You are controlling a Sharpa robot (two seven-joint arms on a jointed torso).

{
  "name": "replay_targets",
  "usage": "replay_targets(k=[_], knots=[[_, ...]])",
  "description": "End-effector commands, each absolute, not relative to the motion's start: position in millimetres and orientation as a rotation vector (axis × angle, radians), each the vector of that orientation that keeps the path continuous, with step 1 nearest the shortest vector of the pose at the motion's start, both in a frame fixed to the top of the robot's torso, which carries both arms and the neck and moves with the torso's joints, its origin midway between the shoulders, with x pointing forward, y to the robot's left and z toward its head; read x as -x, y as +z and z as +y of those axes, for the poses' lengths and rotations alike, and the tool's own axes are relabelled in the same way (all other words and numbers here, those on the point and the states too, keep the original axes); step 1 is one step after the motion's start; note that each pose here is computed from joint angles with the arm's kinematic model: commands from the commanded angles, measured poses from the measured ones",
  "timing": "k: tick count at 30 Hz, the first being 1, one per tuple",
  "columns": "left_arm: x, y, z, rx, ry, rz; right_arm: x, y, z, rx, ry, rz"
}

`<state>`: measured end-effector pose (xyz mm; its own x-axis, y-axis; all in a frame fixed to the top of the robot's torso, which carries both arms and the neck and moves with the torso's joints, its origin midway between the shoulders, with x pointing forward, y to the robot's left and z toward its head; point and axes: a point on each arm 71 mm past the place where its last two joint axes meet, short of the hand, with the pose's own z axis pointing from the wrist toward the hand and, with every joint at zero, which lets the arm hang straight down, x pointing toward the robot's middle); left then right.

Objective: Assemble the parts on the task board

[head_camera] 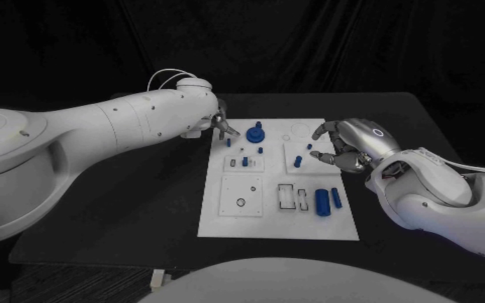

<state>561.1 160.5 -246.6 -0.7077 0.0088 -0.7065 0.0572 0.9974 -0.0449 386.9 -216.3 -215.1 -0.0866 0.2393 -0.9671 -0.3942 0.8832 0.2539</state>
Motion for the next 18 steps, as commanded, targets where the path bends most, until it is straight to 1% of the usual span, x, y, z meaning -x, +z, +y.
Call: replay_targets(k=[1,18], knots=[[-561.5,-248.0,159.6,-0.054,-0.092,2.360,-386.3,-214.4,-215.9,0.118,0.535,1.560],[-557.8,-256.4,157.2,-0.064,-0.095,2.384,-386.4,-214.4,-215.6,0.118,0.536,1.558]])
